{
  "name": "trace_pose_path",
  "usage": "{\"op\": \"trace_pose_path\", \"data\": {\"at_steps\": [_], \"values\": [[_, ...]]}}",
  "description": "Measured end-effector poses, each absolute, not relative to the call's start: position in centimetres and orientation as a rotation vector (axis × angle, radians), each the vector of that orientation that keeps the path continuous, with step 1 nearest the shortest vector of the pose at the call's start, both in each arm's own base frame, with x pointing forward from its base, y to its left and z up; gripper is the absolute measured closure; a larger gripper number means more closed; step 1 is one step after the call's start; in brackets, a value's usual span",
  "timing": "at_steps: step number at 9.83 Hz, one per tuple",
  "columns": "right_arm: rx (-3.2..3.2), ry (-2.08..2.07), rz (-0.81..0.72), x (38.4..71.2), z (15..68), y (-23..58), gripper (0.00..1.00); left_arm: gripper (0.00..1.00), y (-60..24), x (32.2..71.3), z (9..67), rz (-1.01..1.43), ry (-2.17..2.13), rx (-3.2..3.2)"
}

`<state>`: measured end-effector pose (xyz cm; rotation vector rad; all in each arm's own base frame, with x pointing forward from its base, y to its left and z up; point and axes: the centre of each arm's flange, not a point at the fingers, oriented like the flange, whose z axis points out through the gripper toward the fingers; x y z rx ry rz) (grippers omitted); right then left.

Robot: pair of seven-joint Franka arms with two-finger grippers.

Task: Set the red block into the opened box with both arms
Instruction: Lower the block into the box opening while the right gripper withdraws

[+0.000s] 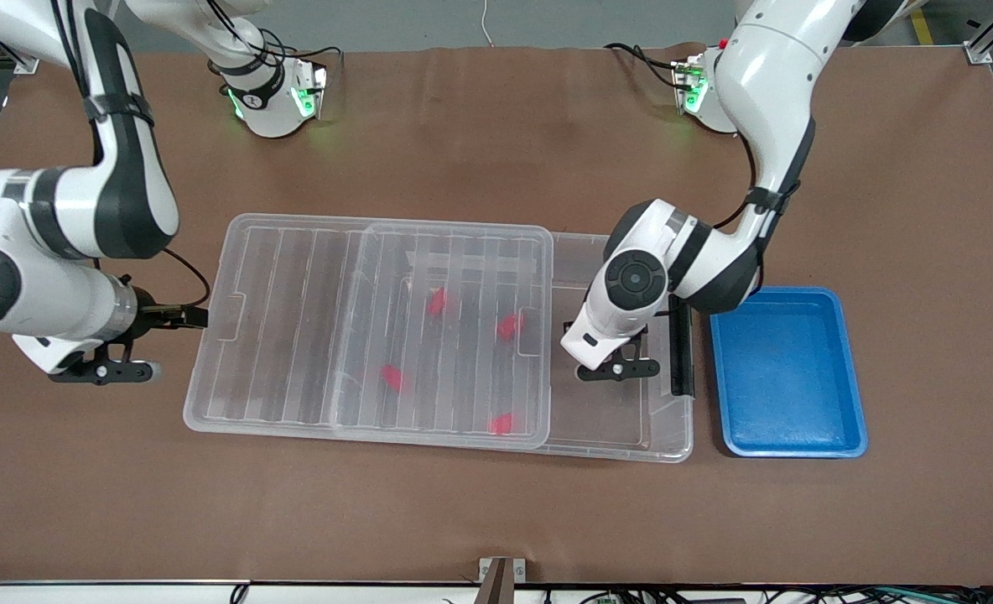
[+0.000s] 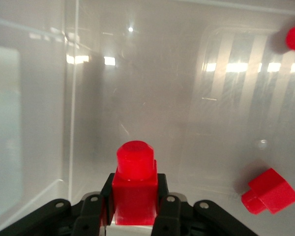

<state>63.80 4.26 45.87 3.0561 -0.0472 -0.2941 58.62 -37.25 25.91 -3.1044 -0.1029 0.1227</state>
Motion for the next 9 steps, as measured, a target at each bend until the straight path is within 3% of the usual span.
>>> {"op": "trace_pose_path", "data": {"at_steps": [3,5,7,9], "values": [[3.154,-0.194,-0.072,61.0,58.5,-0.6,0.00,0.65,-35.7,57.6,22.6,0.134,-0.119,-3.075],[3.172,-0.269,-0.061,56.6,64.0,-3.9,0.00,0.65,-35.3,57.5,21.1,0.143,-0.100,-3.051],[3.174,-0.309,-0.074,54.9,64.7,-5.4,0.00,0.65,-35.3,57.5,19.0,0.146,-0.100,-3.058],[3.168,-0.317,-0.083,55.3,63.4,-5.7,0.00,0.62,-34.8,58.0,18.9,0.139,-0.115,-3.063]]}}
